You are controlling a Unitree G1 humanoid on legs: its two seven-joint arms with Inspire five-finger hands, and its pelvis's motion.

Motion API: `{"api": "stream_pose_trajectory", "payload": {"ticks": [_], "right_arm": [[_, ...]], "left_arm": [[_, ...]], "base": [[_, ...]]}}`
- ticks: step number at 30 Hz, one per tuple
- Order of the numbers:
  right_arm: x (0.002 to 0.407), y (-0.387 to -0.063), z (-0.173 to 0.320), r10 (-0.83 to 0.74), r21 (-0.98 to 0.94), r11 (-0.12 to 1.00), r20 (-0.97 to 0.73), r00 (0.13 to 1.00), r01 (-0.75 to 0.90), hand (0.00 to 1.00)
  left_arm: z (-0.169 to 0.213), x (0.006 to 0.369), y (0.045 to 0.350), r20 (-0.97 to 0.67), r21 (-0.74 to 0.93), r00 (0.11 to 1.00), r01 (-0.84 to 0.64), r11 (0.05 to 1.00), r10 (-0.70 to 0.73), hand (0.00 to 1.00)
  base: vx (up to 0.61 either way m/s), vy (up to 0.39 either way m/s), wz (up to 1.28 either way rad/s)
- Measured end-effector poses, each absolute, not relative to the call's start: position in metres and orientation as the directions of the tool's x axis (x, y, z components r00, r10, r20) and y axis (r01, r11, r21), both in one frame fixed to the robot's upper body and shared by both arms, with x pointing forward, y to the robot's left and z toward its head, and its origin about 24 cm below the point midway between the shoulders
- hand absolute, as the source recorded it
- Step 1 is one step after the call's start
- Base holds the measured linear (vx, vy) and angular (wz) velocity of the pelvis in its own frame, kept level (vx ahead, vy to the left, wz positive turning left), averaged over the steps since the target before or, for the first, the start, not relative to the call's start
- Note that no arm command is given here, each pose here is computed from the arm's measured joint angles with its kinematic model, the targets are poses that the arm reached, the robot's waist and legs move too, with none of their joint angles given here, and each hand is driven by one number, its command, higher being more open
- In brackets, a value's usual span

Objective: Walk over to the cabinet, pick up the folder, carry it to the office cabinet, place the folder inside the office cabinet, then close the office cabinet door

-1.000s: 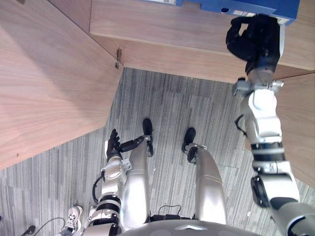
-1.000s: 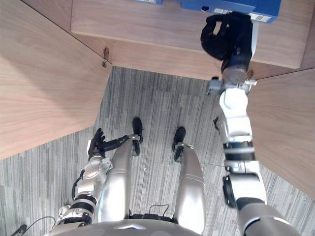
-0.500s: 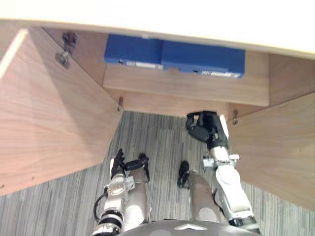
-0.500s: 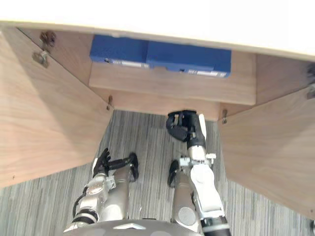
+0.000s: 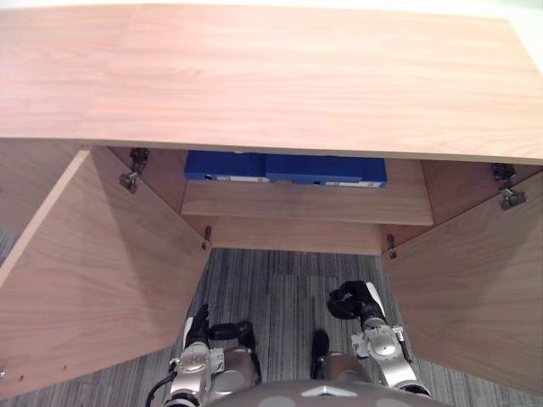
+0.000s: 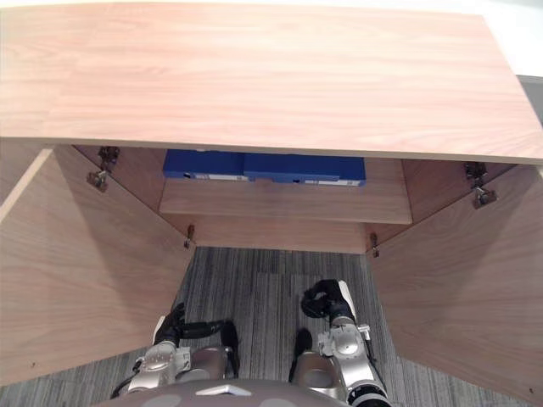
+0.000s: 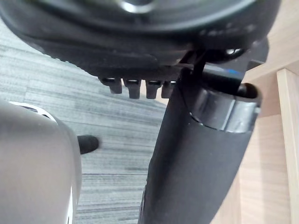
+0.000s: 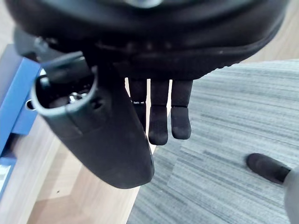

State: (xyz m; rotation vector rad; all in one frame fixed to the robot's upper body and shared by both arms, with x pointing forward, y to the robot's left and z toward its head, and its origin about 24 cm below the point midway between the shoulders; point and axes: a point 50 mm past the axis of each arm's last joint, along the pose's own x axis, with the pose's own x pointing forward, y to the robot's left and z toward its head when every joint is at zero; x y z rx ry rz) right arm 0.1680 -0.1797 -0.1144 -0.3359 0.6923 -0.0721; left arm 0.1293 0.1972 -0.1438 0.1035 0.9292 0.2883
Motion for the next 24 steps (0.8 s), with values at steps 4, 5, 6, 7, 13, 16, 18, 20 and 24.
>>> {"api": "stream_pose_trajectory", "payload": {"ticks": [4, 5, 6, 7, 13, 16, 18, 20, 24], "right_arm": [[0.154, -0.193, -0.126, -0.252, -0.341, 0.94, -0.675, 0.694, 0.009, 1.0], [0.153, -0.195, -0.127, -0.263, -0.337, 0.941, -0.679, 0.685, 0.027, 1.0], [0.149, -0.197, -0.129, -0.275, -0.337, 0.941, -0.69, 0.67, 0.038, 1.0], [0.146, -0.198, -0.132, -0.284, -0.338, 0.94, -0.703, 0.652, 0.045, 1.0], [0.127, -0.196, -0.144, -0.292, -0.302, 0.95, -0.77, 0.568, 0.079, 1.0], [0.119, -0.197, -0.149, -0.304, -0.269, 0.952, -0.797, 0.522, 0.144, 1.0], [0.116, -0.2, -0.151, -0.317, -0.254, 0.948, -0.808, 0.496, 0.192, 1.0], [0.111, -0.202, -0.153, -0.325, -0.24, 0.942, -0.824, 0.465, 0.234, 1.0], [0.107, -0.205, -0.155, -0.337, -0.214, 0.927, -0.834, 0.437, 0.308, 1.0]], "left_arm": [[-0.148, 0.123, 0.196, -0.794, 0.214, 0.539, -0.182, 0.96, 0.28, 1.0], [-0.148, 0.122, 0.196, -0.797, 0.214, 0.535, -0.181, 0.96, 0.278, 1.0], [-0.149, 0.121, 0.196, -0.803, 0.213, 0.528, -0.178, 0.961, 0.276, 1.0], [-0.15, 0.118, 0.196, -0.811, 0.215, 0.517, -0.174, 0.961, 0.275, 1.0], [-0.153, 0.112, 0.199, -0.823, 0.235, 0.495, -0.153, 0.96, 0.28, 1.0], [-0.154, 0.11, 0.199, -0.827, 0.238, 0.489, -0.145, 0.96, 0.279, 1.0], [-0.155, 0.109, 0.199, -0.832, 0.235, 0.482, -0.144, 0.961, 0.276, 1.0], [-0.155, 0.108, 0.2, -0.834, 0.235, 0.478, -0.143, 0.961, 0.275, 1.0], [-0.155, 0.108, 0.201, -0.834, 0.24, 0.478, -0.136, 0.961, 0.276, 1.0]], "base": [[-0.05, 0.003, 0.0], [-0.08, 0.004, 0.01], [-0.12, 0.004, 0.0], [-0.16, 0.007, 0.0], [-0.14, 0.026, 0.02], [-0.05, 0.034, 0.01], [0.0, 0.016, -0.01], [0.03, 0.03, -0.07], [0.06, 0.029, -0.33]]}}
